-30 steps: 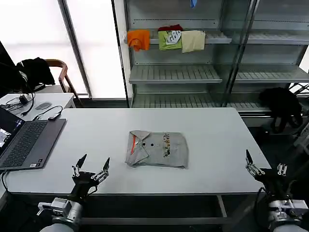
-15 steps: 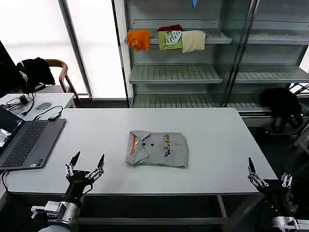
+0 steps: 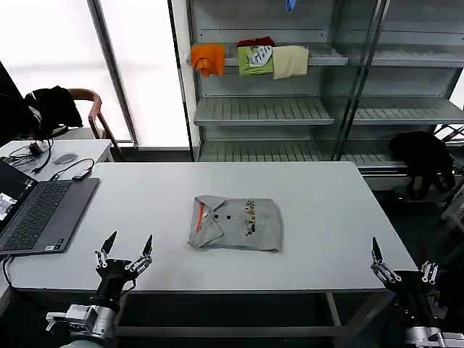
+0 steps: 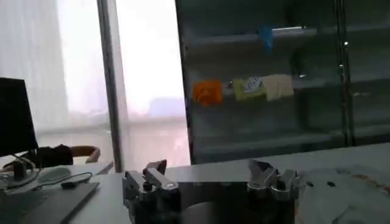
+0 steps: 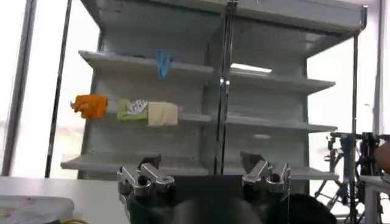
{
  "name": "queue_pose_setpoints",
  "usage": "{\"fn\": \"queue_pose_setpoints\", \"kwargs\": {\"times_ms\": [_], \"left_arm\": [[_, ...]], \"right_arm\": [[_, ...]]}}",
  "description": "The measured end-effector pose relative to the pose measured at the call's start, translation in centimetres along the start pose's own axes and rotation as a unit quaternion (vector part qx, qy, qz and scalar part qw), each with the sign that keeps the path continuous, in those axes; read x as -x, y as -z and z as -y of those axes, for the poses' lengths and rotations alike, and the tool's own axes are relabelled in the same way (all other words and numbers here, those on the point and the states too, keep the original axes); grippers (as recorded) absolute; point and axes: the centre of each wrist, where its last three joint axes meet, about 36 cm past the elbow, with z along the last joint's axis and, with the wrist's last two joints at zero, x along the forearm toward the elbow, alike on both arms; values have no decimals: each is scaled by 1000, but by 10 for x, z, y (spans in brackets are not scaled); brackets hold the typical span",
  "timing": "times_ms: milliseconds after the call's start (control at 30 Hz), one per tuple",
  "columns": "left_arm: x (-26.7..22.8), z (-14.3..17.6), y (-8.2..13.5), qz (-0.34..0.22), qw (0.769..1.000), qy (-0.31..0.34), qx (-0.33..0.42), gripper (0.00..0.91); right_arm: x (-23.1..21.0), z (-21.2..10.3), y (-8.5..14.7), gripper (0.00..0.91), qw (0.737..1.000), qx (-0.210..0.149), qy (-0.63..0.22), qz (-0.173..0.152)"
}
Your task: Fold and organize the clothes.
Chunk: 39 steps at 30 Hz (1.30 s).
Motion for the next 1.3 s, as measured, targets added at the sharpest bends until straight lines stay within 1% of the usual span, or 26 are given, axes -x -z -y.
{"fn": "queue_pose_setpoints", "kwargs": {"times_ms": [333, 767, 1000, 1300], "left_arm": [[-4, 3, -4, -4, 1000, 3, -7, 907], [-6, 3, 2, -5, 1000, -3, -4, 907], [-5, 4, 3, -6, 1000, -5, -5, 907], [-6, 6, 2, -8, 1000, -6, -7, 907]], "right_arm": [[2, -5, -5, 907, 1000, 3, 7, -3], [6, -6, -5, 907, 1000, -2, 16, 1], [6, -6, -9, 907, 1000, -2, 19, -3], [9, -7, -8, 907, 1000, -2, 25, 0]]}}
